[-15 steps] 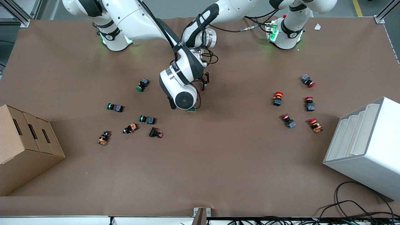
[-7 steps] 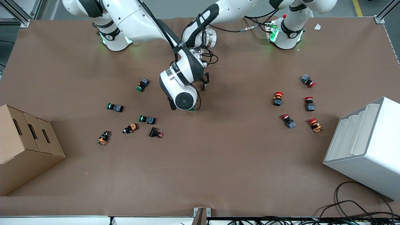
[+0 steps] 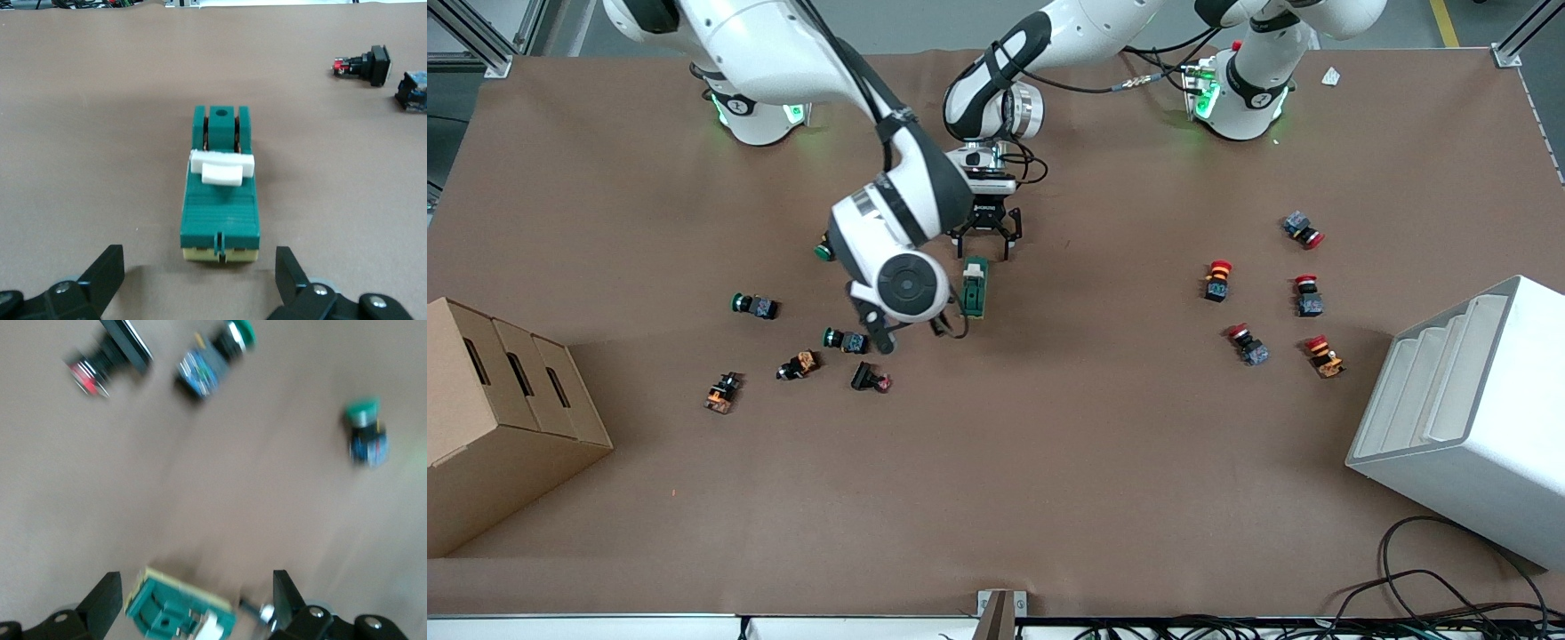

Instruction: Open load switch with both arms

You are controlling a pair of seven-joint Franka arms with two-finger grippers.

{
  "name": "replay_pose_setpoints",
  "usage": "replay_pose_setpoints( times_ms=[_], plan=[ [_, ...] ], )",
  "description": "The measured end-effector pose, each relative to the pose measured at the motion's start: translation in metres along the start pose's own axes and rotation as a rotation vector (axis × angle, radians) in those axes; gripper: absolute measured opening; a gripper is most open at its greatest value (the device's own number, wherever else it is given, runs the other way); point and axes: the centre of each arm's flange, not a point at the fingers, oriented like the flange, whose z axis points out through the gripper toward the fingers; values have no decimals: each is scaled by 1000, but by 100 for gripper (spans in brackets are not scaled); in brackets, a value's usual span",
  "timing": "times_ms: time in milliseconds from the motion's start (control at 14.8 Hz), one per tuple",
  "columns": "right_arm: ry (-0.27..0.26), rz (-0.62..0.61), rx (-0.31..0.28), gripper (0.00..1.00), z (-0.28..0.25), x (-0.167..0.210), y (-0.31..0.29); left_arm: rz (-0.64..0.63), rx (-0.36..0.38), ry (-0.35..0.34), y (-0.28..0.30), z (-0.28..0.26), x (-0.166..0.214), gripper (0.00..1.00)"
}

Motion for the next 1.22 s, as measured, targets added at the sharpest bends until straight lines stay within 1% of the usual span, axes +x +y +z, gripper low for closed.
replay_pose_setpoints(
  times_ms=[135,203,406,676,812,1014,1082,1217],
  plan=[
    [50,-134,12,100,-13,34,5,5,49,-35,8,1,12,100],
    [58,-192,21,100,-21,54,8,10,75,-62,16,-1,21,100],
    [55,-370,71,100,-57,126,31,3,118,-140,47,-9,60,100],
    [42,-596,118,100,-106,231,93,-2,139,-236,74,-17,118,100],
    [42,-699,139,100,-124,277,128,33,148,-306,74,-21,159,100],
    [56,-827,158,100,-144,335,183,56,140,-407,59,-28,235,100],
    [69,-863,154,100,-150,350,199,53,128,-442,53,-30,263,100],
    [100,-913,132,100,-162,362,221,47,104,-500,43,-34,315,100]
  ],
)
